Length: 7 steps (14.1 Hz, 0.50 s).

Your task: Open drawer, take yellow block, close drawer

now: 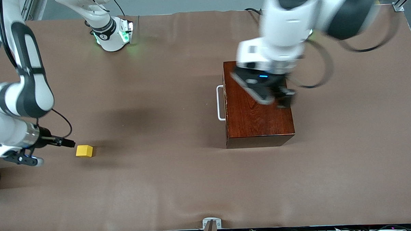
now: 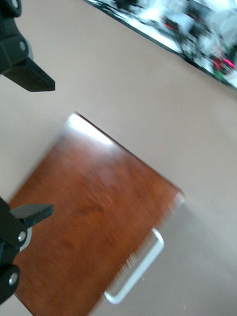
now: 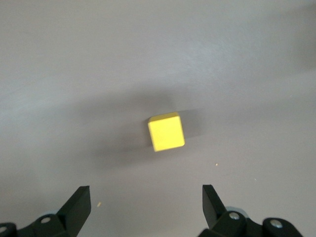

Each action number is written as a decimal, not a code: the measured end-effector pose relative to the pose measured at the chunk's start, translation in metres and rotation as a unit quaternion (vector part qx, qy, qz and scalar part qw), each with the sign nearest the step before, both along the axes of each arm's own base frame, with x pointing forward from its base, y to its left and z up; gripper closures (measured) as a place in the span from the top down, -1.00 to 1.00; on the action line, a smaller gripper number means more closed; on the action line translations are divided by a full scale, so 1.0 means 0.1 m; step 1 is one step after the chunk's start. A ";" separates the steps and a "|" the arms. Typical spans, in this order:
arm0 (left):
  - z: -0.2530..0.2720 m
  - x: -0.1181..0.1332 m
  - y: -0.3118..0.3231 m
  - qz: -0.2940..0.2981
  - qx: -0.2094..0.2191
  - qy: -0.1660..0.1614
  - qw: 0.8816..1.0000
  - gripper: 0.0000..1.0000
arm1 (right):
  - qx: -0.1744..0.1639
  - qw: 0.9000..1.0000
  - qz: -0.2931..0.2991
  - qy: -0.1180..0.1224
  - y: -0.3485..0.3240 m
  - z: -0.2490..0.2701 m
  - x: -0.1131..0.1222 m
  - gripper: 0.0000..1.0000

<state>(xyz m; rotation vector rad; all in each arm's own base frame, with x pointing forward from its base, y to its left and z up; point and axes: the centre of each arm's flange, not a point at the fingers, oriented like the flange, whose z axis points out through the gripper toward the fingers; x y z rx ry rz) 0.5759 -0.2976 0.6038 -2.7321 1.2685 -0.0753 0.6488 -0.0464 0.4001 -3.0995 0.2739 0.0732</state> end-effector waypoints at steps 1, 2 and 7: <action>0.06 0.10 0.36 0.031 0.001 0.005 1.000 1.00 | 0.001 1.000 0.015 -0.004 0.09 0.23 -0.06 1.00; 0.11 0.21 0.71 0.061 -0.003 0.008 0.998 1.00 | 0.002 1.000 0.028 -0.006 0.17 0.43 -0.13 1.00; 0.23 0.45 2.01 0.173 -0.066 0.030 0.982 1.00 | 0.008 0.999 0.050 0.000 0.28 1.29 -0.57 1.00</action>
